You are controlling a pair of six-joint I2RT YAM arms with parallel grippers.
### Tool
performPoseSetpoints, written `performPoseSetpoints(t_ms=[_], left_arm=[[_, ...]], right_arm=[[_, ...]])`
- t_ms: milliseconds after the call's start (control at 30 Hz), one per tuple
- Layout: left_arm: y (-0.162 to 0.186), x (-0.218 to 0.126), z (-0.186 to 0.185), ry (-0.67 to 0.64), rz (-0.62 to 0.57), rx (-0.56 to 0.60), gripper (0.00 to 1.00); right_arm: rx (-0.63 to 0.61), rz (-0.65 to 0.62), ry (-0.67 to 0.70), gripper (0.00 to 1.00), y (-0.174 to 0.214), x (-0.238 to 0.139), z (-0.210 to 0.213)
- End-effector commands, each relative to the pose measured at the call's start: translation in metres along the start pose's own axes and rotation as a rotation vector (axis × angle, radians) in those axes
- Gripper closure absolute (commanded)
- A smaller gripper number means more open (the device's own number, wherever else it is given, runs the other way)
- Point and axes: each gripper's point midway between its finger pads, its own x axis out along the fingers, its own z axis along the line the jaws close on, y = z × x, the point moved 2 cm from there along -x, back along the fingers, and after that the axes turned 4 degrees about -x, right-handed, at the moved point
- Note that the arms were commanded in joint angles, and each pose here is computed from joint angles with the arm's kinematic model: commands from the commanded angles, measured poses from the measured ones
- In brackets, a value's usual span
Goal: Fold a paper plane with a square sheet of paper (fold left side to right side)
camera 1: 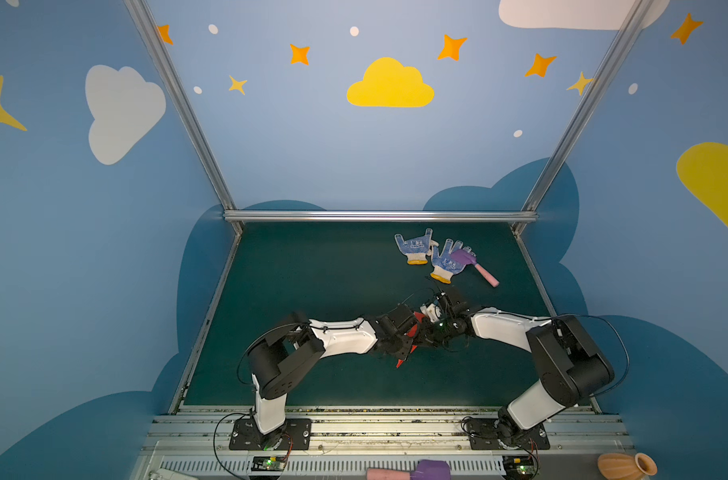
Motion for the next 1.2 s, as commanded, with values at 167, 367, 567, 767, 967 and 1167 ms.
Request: performPoseSetpoints(t_ms=[167, 367, 567, 767, 967, 1167], left_arm=[[0.024, 0.015, 0.014, -0.011, 0.101, -0.015, 0.69], [0.015, -0.006, 0.005, 0.048, 0.061, 0.001, 0.52], [0.027, -0.004, 0.006, 0.025, 0.091, 0.039, 0.49], [0.035, 0.002, 0.010, -0.021, 0.108, 0.066, 0.49], [0.043, 0.005, 0.014, -0.041, 0.127, 0.076, 0.59], [0.047, 0.007, 0.016, -0.039, 0.136, 0.074, 0.65]], right_arm=[[0.022, 0.005, 0.057, 1.00, -0.002, 0.012, -0.016], [0.037, 0.009, 0.067, 1.00, 0.001, 0.014, -0.022], [0.039, 0.012, 0.067, 1.00, 0.002, 0.015, -0.023], [0.040, 0.012, 0.066, 1.00, 0.001, 0.015, -0.023], [0.039, 0.010, 0.061, 1.00, 0.000, 0.014, -0.022], [0.042, 0.011, 0.056, 1.00, 0.000, 0.013, -0.020]])
